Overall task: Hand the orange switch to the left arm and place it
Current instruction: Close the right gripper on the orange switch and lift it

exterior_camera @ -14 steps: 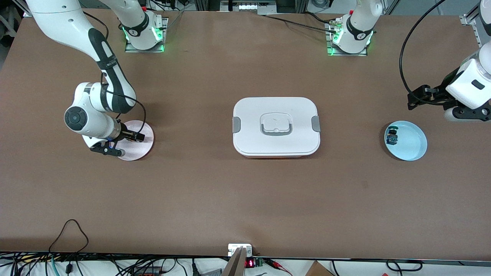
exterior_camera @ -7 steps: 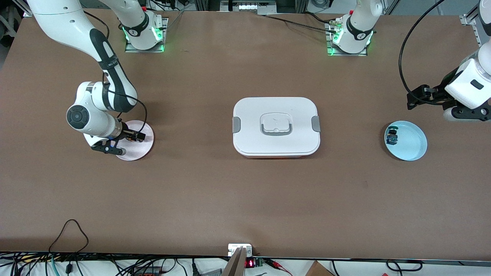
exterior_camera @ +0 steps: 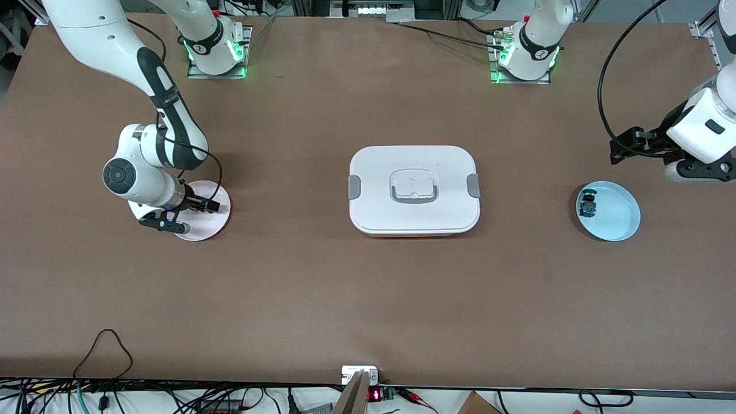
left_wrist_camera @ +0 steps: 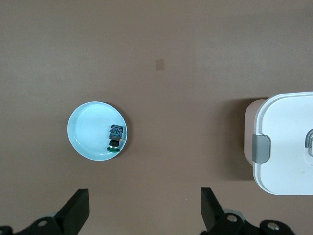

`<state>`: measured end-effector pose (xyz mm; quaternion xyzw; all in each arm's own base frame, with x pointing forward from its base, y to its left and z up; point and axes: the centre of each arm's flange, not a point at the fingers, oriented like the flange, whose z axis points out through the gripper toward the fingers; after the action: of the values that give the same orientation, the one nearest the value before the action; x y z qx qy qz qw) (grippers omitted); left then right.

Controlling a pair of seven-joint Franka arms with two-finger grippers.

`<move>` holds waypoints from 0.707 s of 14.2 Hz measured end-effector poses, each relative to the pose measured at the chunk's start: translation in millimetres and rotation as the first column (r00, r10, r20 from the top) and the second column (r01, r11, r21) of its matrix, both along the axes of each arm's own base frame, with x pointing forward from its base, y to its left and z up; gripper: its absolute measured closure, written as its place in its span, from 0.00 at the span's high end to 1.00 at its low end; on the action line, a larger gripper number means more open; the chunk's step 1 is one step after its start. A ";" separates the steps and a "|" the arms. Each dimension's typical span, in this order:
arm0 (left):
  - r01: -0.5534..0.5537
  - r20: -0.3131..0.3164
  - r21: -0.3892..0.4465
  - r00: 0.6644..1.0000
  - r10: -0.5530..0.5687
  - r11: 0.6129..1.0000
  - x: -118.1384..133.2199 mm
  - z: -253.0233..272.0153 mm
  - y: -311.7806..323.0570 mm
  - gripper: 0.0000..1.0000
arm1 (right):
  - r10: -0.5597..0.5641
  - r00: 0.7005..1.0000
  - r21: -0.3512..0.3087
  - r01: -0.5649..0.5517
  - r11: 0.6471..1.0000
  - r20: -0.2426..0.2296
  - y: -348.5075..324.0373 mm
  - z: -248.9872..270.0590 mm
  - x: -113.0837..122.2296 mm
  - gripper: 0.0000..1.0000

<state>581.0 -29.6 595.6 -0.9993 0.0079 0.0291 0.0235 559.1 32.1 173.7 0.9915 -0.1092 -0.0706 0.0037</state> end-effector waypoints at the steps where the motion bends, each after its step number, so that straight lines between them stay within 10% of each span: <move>1: 0.000 0.000 0.000 1.000 0.000 1.000 0.0 0.0 0.0 1.00 | -0.001 1.000 0.000 0.001 1.000 -0.001 0.0 -0.7 -0.2 1.00; 10: -0.001 -0.018 0.002 1.000 0.001 1.000 -2.5 -0.8 0.0 1.00 | 0.016 1.000 0.004 -0.016 1.000 0.001 3.8 1.4 0.6 0.72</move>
<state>578.5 -29.6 594.8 -0.9989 0.0077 0.0382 0.0242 559.7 36.0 175.0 0.9924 -0.1010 -0.0705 0.0024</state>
